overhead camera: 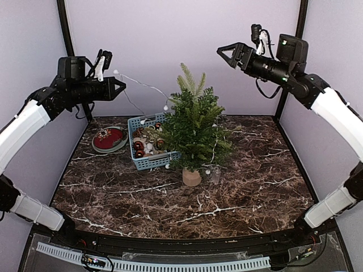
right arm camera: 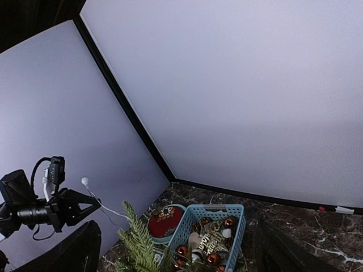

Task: Decorate the small christmas tree
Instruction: Wrap the light string in the gap of the branches.

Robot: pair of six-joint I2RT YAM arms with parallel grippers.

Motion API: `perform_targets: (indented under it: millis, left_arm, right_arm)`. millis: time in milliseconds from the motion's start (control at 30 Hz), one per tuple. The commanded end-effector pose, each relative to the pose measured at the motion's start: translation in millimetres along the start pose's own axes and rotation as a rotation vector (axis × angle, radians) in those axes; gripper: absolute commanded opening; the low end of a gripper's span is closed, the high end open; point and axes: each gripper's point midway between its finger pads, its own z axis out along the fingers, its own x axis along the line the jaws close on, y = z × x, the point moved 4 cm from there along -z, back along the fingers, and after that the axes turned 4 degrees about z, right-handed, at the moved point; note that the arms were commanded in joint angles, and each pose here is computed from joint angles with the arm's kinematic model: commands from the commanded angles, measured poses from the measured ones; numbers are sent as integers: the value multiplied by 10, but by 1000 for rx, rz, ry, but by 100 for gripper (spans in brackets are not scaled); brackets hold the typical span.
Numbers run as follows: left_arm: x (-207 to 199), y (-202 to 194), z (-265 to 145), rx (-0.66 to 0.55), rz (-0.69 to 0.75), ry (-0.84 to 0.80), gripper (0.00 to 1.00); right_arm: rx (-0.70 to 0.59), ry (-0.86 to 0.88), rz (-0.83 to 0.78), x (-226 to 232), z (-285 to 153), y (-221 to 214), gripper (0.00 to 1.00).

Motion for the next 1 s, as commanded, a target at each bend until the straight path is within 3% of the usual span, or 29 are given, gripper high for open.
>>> perform_targets:
  millis: [0, 267, 533, 967]
  left_arm:
    - [-64, -70, -306, 44, 23, -26, 0]
    - [-195, -250, -577, 175, 17, -99, 0]
    - [-421, -151, -884, 164, -16, -233, 0]
    - [-679, -223, -1212, 256, -101, -401, 0]
  right_arm:
    - [-45, -5, -16, 78, -337, 69, 96]
    - [-23, -10, -10, 123, -711, -46, 96]
    - [46, 160, -111, 557, -894, -360, 92]
    - [145, 350, -197, 1247, -950, -987, 83]
